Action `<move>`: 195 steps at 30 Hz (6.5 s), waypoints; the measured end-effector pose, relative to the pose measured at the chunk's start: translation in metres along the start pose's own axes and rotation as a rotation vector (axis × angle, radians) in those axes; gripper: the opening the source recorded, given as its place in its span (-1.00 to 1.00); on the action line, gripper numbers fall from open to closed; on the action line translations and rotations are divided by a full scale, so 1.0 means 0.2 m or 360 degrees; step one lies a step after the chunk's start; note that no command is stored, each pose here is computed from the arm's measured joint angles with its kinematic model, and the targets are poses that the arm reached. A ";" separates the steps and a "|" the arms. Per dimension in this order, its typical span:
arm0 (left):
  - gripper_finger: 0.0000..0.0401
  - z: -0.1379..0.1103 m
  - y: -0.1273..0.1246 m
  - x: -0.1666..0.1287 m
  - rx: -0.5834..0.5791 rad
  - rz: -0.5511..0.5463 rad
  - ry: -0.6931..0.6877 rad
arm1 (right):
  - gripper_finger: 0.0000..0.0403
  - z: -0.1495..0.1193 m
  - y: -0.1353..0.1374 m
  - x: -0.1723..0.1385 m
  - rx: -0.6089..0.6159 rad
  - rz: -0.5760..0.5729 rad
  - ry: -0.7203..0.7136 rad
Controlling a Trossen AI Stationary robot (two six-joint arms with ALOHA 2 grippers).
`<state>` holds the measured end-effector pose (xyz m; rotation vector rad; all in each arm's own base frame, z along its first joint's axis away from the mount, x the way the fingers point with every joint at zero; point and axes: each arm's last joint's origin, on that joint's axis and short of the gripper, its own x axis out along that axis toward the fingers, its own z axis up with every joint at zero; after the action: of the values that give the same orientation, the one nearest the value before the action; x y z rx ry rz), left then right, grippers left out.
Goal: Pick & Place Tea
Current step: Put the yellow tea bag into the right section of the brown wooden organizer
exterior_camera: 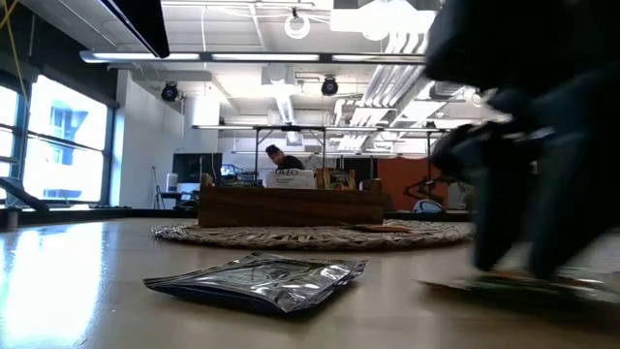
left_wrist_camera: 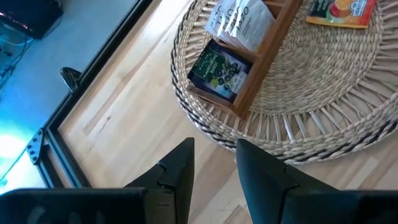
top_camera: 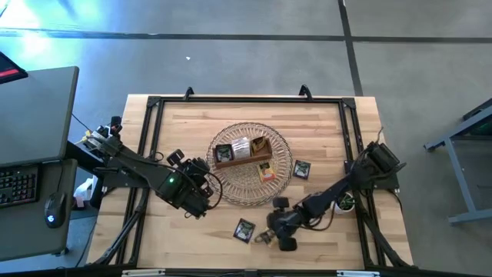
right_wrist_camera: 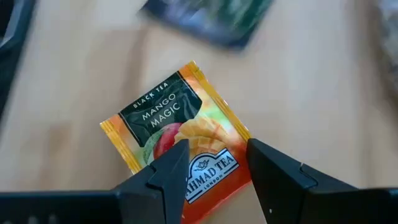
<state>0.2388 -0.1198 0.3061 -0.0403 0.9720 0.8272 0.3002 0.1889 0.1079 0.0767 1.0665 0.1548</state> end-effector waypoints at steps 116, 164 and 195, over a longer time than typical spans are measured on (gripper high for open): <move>-0.41 0.01 -0.01 0.00 -0.0010 -0.0032 -0.0027 | -0.48 0.33 -1.02 -0.23 0.1062 -0.1378 -0.1125; -0.41 0.00 -0.02 0.00 -0.0012 -0.0051 0.0017 | -0.99 0.37 -0.96 -0.47 0.0495 -0.1100 -0.0900; -0.42 -0.27 -0.21 -0.09 -0.0248 -0.0480 -0.0242 | -0.91 0.08 -0.33 -0.58 -0.0315 -0.0442 -0.0770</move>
<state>0.2208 -0.1809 0.2741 -0.2488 0.7347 0.6162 0.2663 0.1049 0.2064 -0.2046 0.5665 -0.0124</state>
